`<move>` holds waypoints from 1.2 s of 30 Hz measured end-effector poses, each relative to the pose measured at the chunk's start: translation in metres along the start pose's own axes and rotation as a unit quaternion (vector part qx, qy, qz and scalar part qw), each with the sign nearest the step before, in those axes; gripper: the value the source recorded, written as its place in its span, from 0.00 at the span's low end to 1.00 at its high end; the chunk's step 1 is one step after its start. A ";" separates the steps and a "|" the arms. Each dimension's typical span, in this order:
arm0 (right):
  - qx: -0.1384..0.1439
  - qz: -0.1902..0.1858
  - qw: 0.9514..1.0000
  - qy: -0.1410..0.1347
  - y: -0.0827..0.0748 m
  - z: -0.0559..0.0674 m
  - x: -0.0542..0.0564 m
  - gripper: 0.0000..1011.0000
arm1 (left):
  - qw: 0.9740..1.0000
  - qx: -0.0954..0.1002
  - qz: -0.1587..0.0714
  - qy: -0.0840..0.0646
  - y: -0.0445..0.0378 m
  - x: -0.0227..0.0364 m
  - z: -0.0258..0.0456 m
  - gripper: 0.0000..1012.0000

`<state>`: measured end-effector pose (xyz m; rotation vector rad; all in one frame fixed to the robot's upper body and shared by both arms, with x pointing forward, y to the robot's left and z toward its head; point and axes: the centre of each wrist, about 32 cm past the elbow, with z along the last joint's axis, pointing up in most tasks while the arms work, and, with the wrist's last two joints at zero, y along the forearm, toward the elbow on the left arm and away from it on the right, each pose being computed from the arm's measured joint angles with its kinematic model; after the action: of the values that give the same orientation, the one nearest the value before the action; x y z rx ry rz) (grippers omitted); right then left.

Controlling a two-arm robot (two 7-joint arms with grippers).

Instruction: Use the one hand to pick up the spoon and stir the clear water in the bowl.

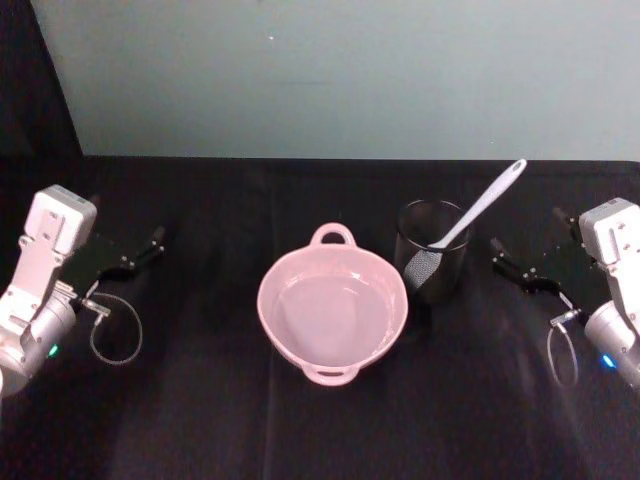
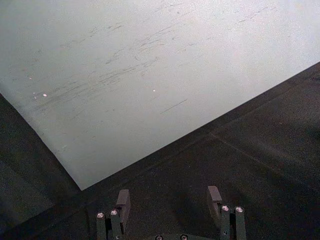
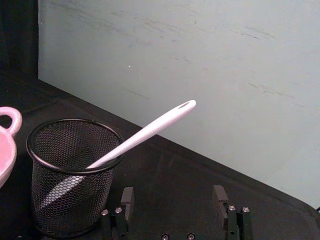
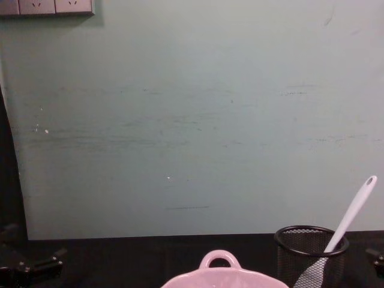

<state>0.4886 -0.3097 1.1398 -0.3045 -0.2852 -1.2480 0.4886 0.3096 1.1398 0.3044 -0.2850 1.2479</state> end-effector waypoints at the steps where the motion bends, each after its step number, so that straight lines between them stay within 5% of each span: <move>1: 0.000 0.000 1.000 0.000 0.000 0.000 0.000 0.99 | 1.000 0.000 0.000 0.000 0.0000 0.0000 0.0000 1.00; 36: 0.000 0.000 1.000 0.000 -0.001 0.000 0.000 0.99 | 1.000 0.000 0.000 0.000 0.0000 0.0000 0.0000 1.00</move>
<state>0.4879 -0.3097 1.1399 -0.3038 -0.2860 -1.2488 0.4886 0.3097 1.1398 0.3045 -0.2850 1.2479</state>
